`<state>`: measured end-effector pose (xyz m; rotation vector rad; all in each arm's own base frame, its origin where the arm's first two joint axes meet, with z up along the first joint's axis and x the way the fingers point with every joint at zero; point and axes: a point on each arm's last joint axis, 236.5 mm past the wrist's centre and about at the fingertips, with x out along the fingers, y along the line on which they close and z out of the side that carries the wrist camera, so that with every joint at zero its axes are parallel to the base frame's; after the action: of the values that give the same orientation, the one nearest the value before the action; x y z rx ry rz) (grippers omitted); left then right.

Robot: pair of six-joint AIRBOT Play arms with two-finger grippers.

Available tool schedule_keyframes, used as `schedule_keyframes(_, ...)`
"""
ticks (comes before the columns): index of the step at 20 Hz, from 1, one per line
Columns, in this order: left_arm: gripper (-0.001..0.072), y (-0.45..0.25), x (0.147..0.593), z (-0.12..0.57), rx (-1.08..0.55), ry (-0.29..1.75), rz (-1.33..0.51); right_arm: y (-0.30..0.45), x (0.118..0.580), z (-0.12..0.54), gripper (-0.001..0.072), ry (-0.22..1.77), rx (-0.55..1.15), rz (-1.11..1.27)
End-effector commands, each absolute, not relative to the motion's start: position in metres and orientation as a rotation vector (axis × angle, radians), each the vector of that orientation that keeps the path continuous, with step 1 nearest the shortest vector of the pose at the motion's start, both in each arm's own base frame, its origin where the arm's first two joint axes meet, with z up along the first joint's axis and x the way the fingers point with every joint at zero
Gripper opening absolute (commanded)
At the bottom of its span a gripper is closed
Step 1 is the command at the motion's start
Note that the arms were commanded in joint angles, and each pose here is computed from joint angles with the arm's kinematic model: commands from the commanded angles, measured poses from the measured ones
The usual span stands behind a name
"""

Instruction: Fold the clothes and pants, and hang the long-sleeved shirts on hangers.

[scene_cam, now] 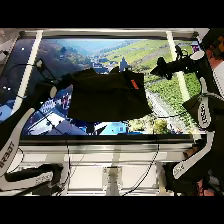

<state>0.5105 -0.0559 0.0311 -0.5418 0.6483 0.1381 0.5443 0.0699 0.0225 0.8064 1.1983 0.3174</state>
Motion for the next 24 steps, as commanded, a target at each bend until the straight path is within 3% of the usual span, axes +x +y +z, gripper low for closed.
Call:
schedule_keyframes(1,0.0005,-0.025,0.506,0.071,-0.541,0.568,0.168,0.066,0.555,0.024,0.0023,1.151,0.81,0.297)
schedule_keyframes(12,0.0018,-0.037,0.487,-0.033,-0.45,0.851,0.232,0.071,0.547,0.024,0.0024,1.187,0.815,0.32)
schedule_keyframes(13,0.0043,-0.033,0.487,-0.043,-0.45,0.868,0.245,0.072,0.545,0.024,0.0024,1.196,0.815,0.324)
schedule_keyframes(15,0.0373,-0.027,0.486,-0.055,-0.452,0.889,0.264,0.072,0.544,0.024,0.0024,1.2,0.814,0.325)
schedule_keyframes(19,0.0378,-0.009,0.496,-0.045,-0.48,0.832,0.277,0.067,0.557,0.027,0.0024,1.142,0.827,0.303)
schedule_keyframes(24,0.0377,0.025,0.504,0.023,-0.529,0.668,0.294,0.069,0.572,0.039,0.0024,1.067,0.88,0.307)
